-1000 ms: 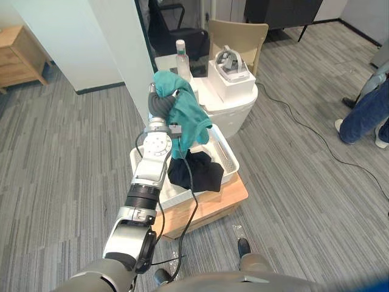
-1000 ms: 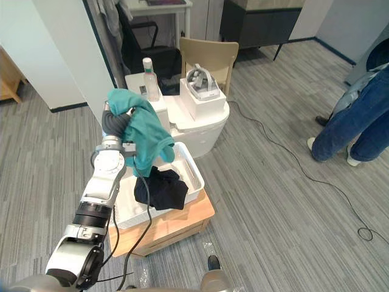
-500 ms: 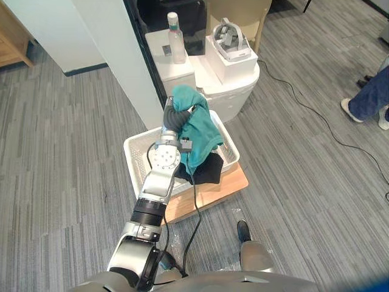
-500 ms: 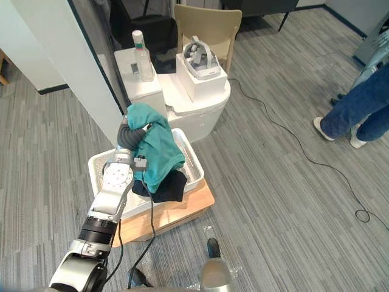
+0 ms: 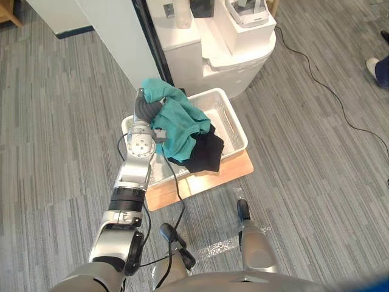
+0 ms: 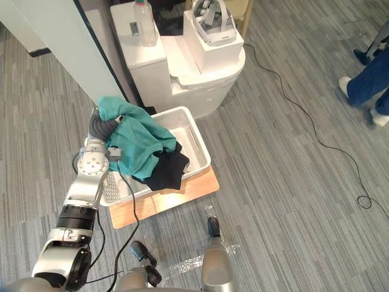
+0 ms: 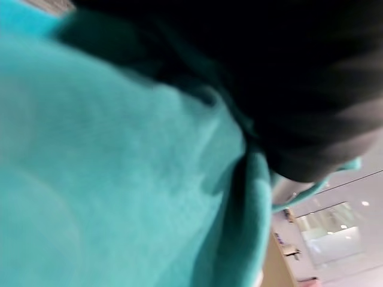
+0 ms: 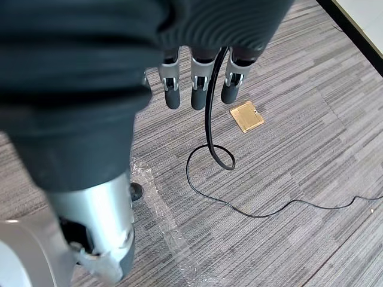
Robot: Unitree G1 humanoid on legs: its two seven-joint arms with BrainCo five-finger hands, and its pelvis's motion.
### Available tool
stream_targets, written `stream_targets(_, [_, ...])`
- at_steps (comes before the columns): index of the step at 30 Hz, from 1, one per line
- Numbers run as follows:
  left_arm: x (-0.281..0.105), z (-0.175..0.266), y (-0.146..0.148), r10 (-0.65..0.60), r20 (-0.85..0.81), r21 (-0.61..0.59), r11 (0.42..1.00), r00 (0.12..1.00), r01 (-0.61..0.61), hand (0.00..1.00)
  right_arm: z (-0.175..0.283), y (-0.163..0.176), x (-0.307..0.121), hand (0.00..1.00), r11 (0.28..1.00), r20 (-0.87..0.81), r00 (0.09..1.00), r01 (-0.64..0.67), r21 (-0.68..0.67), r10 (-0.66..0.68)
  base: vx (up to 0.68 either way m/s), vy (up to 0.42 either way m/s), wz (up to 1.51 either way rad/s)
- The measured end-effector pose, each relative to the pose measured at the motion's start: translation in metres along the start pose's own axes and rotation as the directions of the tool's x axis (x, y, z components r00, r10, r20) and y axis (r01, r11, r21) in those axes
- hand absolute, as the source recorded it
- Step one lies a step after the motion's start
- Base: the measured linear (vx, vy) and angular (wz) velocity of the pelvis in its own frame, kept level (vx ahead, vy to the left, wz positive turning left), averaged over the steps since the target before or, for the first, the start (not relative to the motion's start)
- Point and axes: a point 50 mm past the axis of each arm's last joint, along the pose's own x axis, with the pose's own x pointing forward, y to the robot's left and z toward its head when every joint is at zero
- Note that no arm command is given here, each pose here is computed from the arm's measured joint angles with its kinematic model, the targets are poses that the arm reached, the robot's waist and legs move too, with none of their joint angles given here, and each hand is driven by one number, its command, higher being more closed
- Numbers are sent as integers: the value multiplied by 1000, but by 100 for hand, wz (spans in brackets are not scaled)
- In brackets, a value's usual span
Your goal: Tidy the bed and pick cloth on bed and put in laundry
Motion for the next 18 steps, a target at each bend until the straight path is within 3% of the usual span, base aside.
stream_targets(5, [-4, -12, -5, -26, -43, 41, 999, 999, 28, 100, 13, -1, 1, 0, 1000, 64, 998, -11, -9, 12, 21, 0, 0])
stream_targets(6, [-7, -16, -7, -42, -54, 51, 998, 998, 45, 0, 13, -1, 1, 0, 1000, 66, 998, -12, -3, 12, 0, 0, 0])
stream_targets(18, [-40, -46, -13, -85, -164, 63, 993, 983, 96, 0, 19, -1, 1, 0, 998, 92, 995, -32, -47, 36, 5, -1, -1])
